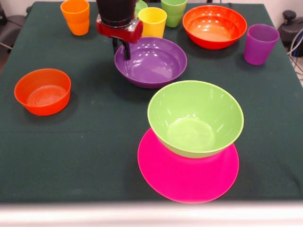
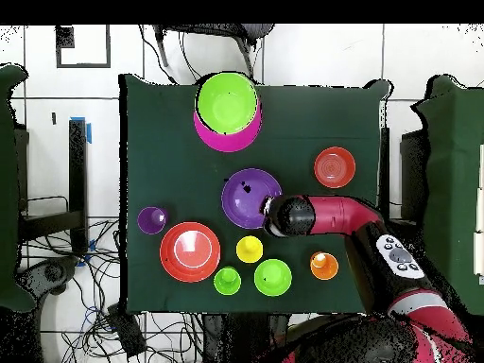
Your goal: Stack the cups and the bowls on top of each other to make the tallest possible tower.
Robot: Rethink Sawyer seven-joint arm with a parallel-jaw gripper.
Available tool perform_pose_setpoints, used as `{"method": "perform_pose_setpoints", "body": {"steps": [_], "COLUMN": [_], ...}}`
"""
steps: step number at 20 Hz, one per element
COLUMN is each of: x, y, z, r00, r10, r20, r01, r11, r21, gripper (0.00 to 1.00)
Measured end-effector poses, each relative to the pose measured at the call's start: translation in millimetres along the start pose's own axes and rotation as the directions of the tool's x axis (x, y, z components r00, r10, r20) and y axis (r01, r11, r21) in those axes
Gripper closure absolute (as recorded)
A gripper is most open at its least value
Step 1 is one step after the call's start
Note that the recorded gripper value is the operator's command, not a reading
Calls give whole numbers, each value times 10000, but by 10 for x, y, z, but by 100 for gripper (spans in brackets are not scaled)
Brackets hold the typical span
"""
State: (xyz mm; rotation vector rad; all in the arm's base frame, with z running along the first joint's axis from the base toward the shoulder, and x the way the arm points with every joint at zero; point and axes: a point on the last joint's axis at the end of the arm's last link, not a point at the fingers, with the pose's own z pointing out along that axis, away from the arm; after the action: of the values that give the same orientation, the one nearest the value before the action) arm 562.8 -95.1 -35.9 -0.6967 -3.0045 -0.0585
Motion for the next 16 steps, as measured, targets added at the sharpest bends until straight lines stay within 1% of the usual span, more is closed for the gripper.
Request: {"method": "perform_pose_setpoints", "body": {"steps": [8,12,16], "x": [-26,-110,-171], "y": [32,65,138], "z": [-17,-98,-214], "r00": [10000,9998,9992], "r10": [1,41,-28], "r20": [40,206,406], "r01": [-1,-33,49], "r11": [9999,9993,9985], "r21": [-133,-376,-539], "gripper": [100,100,100]}}
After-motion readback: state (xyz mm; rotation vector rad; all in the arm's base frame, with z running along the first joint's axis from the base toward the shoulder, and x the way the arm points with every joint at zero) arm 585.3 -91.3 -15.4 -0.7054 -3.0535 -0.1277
